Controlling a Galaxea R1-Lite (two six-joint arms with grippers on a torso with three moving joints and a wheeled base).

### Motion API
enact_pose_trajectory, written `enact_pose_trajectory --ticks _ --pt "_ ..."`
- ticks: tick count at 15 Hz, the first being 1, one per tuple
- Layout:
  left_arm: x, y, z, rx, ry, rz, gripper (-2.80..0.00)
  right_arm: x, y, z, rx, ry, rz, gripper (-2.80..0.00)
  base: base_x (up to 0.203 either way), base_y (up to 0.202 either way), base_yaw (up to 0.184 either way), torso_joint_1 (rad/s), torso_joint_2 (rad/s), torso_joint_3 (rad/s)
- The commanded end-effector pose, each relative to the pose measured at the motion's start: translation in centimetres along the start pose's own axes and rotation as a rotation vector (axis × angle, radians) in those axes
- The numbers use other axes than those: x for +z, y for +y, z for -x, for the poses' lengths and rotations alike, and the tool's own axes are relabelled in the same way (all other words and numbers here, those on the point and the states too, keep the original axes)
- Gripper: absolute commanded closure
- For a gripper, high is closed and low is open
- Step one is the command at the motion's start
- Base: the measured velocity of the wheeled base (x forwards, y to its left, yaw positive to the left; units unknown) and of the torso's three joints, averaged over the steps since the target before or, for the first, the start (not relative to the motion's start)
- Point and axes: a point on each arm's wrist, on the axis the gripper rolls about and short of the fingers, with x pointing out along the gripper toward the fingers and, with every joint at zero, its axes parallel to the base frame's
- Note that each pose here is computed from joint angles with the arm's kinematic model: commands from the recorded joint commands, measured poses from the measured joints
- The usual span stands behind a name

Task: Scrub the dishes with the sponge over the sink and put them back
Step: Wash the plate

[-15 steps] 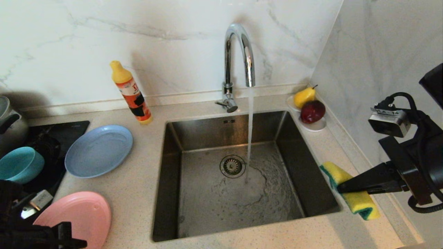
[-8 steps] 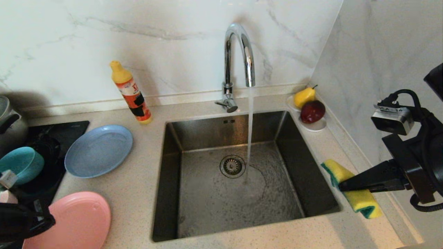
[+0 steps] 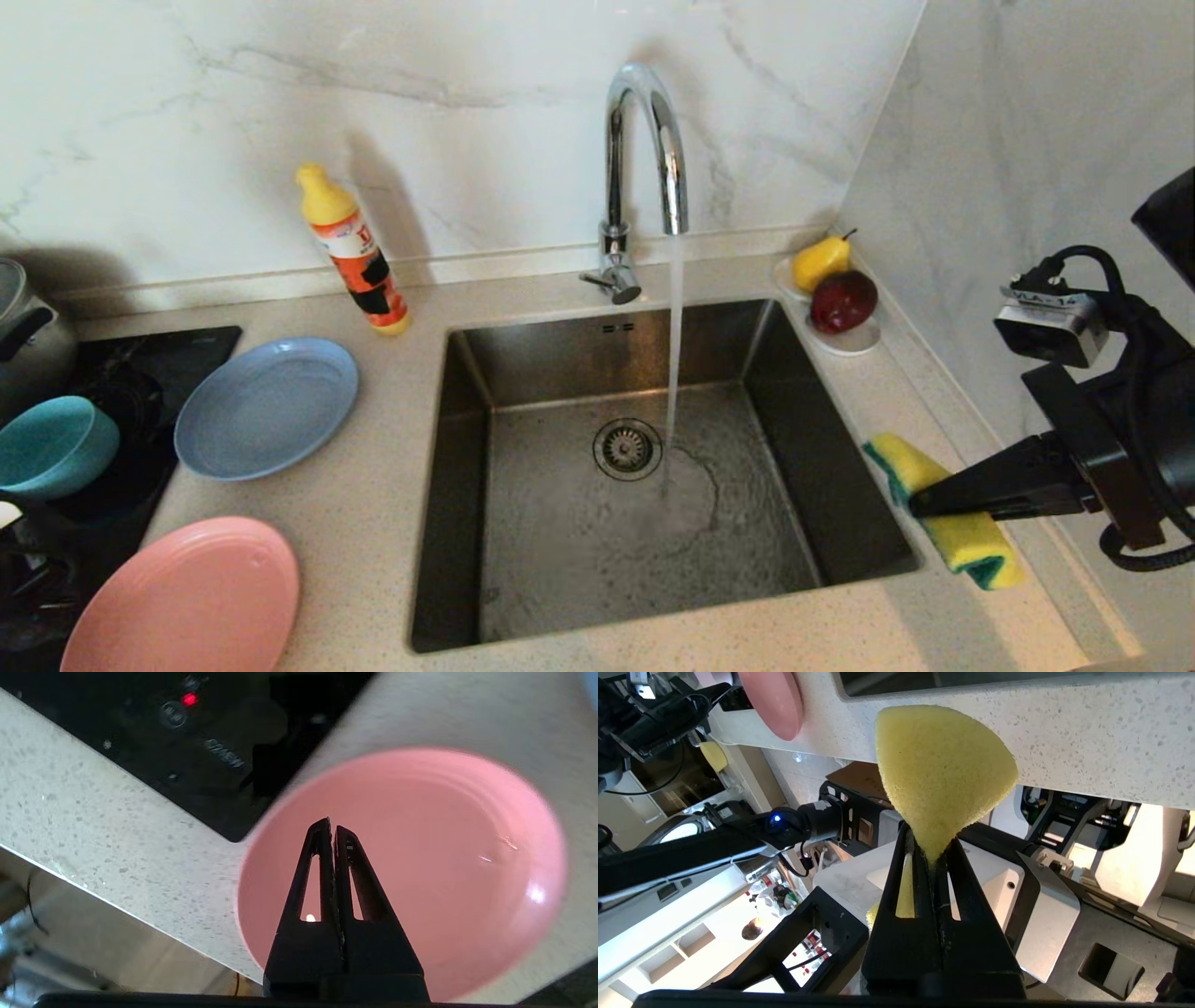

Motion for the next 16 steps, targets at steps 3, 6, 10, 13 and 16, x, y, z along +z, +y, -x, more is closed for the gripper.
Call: enact_pose_trajectory --ticks 3,6,10,13,16 --pt "-0.3 0.5 -0.3 0.0 0.009 -0.012 0.0 0.1 -0.1 -0.3 -0.004 0.013 -0.01 0.0 0.0 0.0 0.0 0.0 0.0 0.0" --pt "0.1 0.5 -0.6 -0.017 0.025 -0.01 -2.8 0.2 -0.2 -0.5 -0.007 0.018 -0.014 0.0 0.0 0.0 0.0 0.0 0.0 0.0" --pt "0.2 1.2 -1.9 -0.05 0.082 0.022 -2.8 0.2 -0.2 -0.5 -0.007 0.021 -0.016 0.0 0.0 0.0 0.0 0.0 0.0 0.0" --pt "0.0 2.0 -3.1 -0.064 0.131 0.012 -2.8 0.2 -0.3 -0.6 -0.008 0.023 -0.018 0.0 0.0 0.0 0.0 0.0 0.0 0.0" --pt "-0.3 2.2 -3.7 -0.078 0.161 0.016 -2.8 0.3 -0.3 -0.6 -0.009 0.024 -0.018 0.0 0.0 0.0 0.0 0.0 0.0 0.0"
